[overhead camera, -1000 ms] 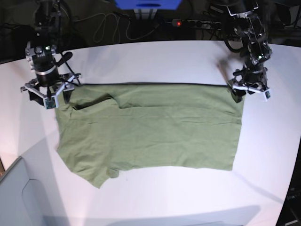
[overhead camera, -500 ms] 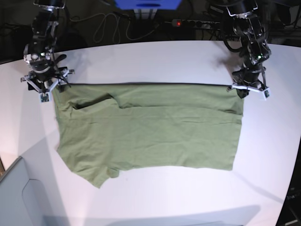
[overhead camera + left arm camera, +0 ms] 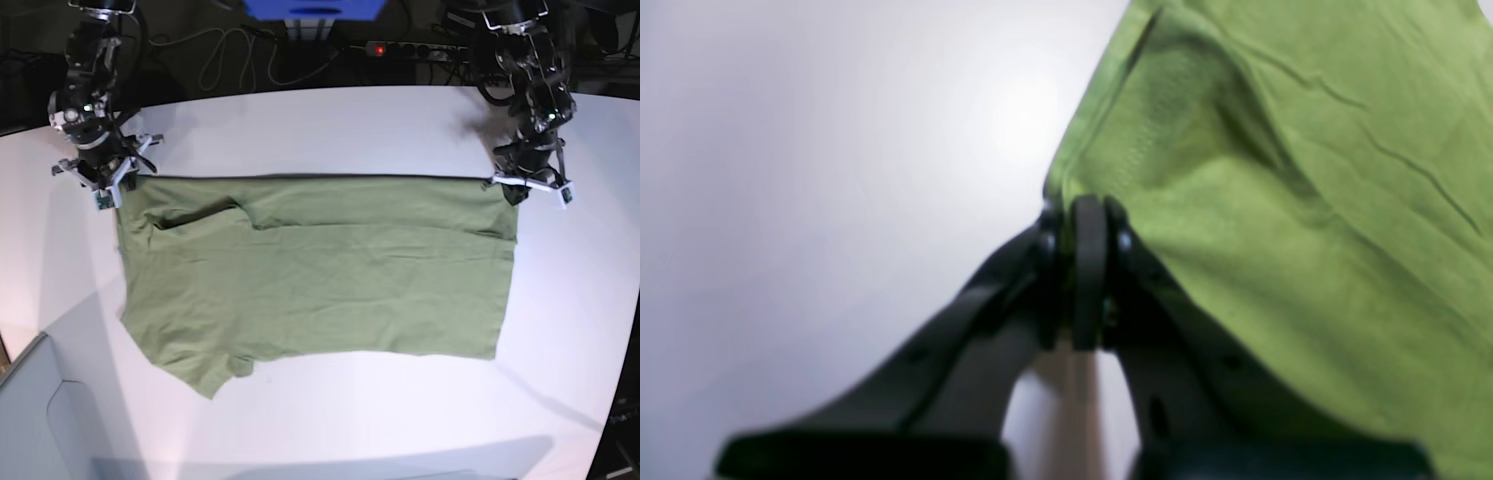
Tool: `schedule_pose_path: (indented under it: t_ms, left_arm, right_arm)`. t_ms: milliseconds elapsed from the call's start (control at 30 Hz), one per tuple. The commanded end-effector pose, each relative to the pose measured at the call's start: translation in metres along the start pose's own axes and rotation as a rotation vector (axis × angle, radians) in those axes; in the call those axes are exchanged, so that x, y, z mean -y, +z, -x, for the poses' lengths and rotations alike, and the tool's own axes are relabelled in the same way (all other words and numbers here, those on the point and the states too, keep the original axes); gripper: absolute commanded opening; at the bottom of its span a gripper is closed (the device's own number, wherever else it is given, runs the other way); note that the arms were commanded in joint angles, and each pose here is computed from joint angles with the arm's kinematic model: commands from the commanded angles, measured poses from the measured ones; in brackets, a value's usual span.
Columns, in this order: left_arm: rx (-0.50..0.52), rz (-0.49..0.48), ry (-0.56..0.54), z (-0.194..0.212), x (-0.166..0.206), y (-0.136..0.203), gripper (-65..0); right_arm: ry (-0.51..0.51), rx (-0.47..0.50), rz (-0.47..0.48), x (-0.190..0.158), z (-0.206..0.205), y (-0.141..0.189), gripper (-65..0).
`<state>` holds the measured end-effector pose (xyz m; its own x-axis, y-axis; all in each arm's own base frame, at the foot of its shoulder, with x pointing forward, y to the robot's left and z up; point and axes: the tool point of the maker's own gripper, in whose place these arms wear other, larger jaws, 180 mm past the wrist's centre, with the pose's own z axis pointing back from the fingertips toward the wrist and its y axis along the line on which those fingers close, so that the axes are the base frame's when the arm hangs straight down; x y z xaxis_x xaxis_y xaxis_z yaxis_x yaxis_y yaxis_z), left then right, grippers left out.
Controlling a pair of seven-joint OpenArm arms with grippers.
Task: Fold the T-shirt properly
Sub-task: 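Drag the shirt toward the robot base with both grippers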
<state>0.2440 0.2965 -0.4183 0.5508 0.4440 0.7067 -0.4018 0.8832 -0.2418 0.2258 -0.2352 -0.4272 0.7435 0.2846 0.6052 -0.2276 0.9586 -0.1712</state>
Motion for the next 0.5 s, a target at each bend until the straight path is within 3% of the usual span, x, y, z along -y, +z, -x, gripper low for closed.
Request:
schedule_pose_path:
  t_ms: [0, 33, 200, 467]
  left_arm:
    - [-0.033, -0.019, -0.011, 0.007, -0.006, 0.003, -65.0]
    - [-0.036, -0.02, -0.012, 0.008, -0.007, 0.004, -65.0]
    - [-0.024, -0.017, -0.029, 0.006, -0.006, 0.011, -65.0]
    - [0.093, 0.031, -0.093, -0.036, 0.02, 0.034, -65.0]
  right_arm:
    - [0.036, -0.041, -0.014, 0.001, 0.009, 0.004, -61.2]
    - [0.03, -0.042, -0.005, 0.004, 0.01, 0.005, -65.0]
    - [0.045, -0.021, 0.02, 0.015, 0.001, 0.009, -64.9]
    - [0.146, 0.019, 0.113, 0.039, -0.048, 0.035, -64.9]
